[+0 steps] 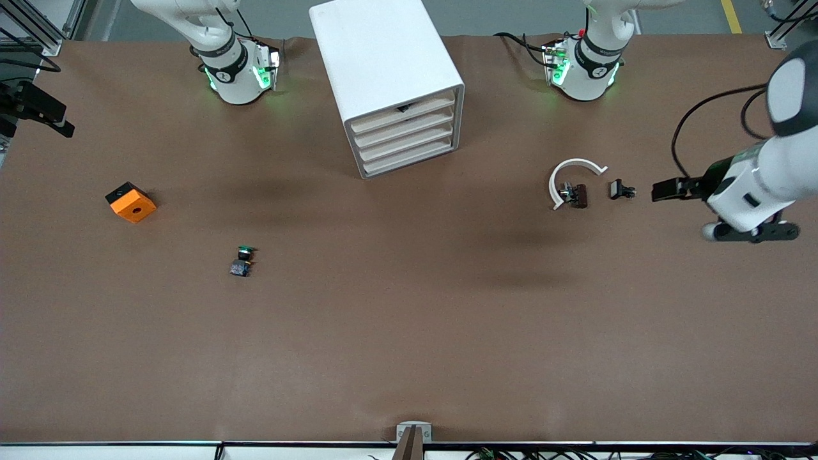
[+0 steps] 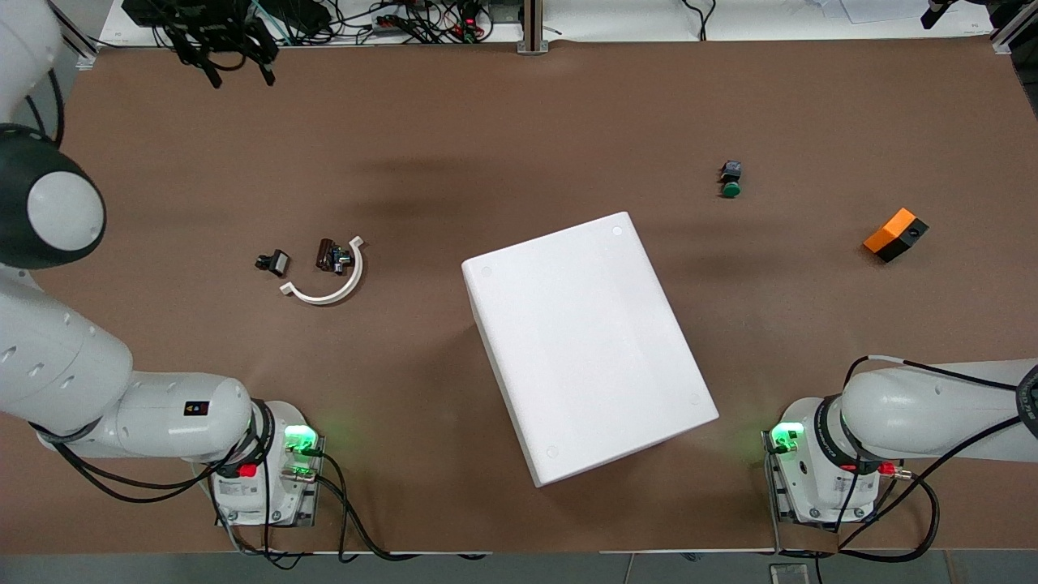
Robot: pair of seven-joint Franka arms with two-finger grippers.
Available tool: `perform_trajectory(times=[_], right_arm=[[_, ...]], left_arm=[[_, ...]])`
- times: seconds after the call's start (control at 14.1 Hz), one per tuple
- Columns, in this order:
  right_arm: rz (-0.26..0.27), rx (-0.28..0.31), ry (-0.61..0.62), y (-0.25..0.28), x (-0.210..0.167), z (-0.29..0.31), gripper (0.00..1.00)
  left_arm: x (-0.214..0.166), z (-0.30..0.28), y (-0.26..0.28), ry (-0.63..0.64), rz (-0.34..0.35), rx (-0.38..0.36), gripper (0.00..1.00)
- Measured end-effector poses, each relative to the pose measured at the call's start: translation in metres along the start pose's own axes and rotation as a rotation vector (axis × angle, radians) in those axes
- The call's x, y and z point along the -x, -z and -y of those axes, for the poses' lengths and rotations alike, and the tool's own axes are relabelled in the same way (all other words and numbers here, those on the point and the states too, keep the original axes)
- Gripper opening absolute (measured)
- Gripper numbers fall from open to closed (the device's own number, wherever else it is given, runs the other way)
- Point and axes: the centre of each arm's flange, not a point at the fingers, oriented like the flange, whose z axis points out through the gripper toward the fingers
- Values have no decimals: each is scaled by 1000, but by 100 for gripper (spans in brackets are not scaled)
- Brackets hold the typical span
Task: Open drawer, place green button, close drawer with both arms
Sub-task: 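Reach the left gripper toward the white cabinet's drawer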
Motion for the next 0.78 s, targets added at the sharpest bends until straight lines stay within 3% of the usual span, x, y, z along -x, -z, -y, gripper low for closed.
perform_trajectory(times=[0.43, 0.78], right_arm=[[1, 0, -1, 0, 0, 0, 100], [1, 0, -1, 0, 0, -1, 100]], left_arm=[[-52, -31, -82, 21, 57, -11, 100], [-72, -88, -132, 153, 61, -37, 100]])
